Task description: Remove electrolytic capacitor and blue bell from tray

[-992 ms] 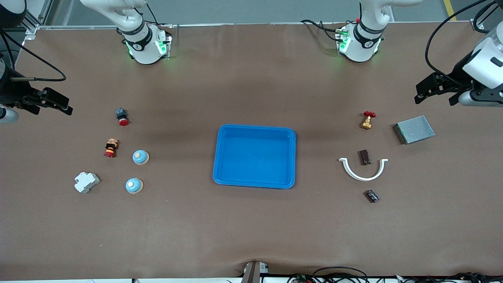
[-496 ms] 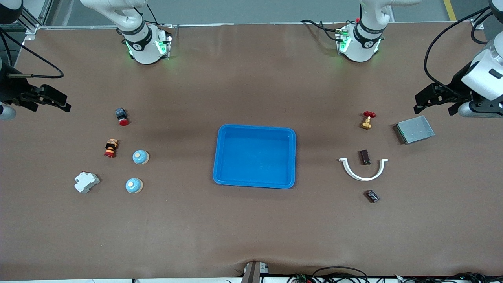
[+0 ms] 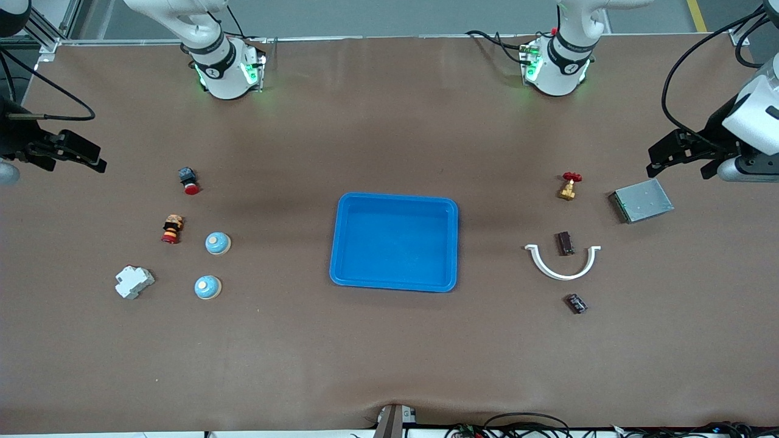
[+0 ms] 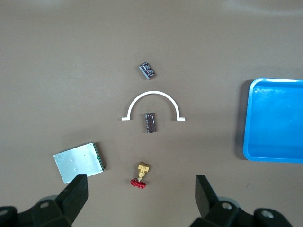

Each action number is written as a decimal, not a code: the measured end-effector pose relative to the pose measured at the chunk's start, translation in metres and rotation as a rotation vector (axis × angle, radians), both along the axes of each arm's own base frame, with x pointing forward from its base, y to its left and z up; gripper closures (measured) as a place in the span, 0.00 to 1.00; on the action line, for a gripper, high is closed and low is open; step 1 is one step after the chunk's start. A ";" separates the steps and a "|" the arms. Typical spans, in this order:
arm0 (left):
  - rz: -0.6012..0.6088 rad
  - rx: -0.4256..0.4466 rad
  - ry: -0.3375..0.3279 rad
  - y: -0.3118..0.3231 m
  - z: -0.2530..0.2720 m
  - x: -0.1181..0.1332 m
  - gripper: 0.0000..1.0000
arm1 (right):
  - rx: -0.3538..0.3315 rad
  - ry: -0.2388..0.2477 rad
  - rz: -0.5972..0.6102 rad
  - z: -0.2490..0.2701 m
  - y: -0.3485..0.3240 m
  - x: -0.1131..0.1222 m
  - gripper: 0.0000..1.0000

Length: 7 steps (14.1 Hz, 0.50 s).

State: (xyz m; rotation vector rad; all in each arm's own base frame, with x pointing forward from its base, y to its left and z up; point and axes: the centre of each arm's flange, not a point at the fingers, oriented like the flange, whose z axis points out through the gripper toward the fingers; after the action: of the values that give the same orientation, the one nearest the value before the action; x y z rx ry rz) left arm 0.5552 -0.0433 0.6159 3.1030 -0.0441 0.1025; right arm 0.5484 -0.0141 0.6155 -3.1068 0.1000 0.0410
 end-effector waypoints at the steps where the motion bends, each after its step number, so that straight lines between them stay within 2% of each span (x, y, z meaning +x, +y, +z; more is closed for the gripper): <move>1: 0.001 0.000 0.001 0.001 0.000 0.000 0.00 | 0.000 0.000 0.000 0.000 0.000 0.000 0.00; 7: 0.000 0.001 0.016 0.001 -0.002 -0.001 0.00 | 0.000 0.000 0.001 0.000 0.001 0.000 0.00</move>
State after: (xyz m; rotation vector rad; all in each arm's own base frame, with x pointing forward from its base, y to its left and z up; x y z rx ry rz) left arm 0.5539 -0.0423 0.6140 3.1047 -0.0442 0.0778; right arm 0.5484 -0.0133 0.6156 -3.1069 0.0980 0.0406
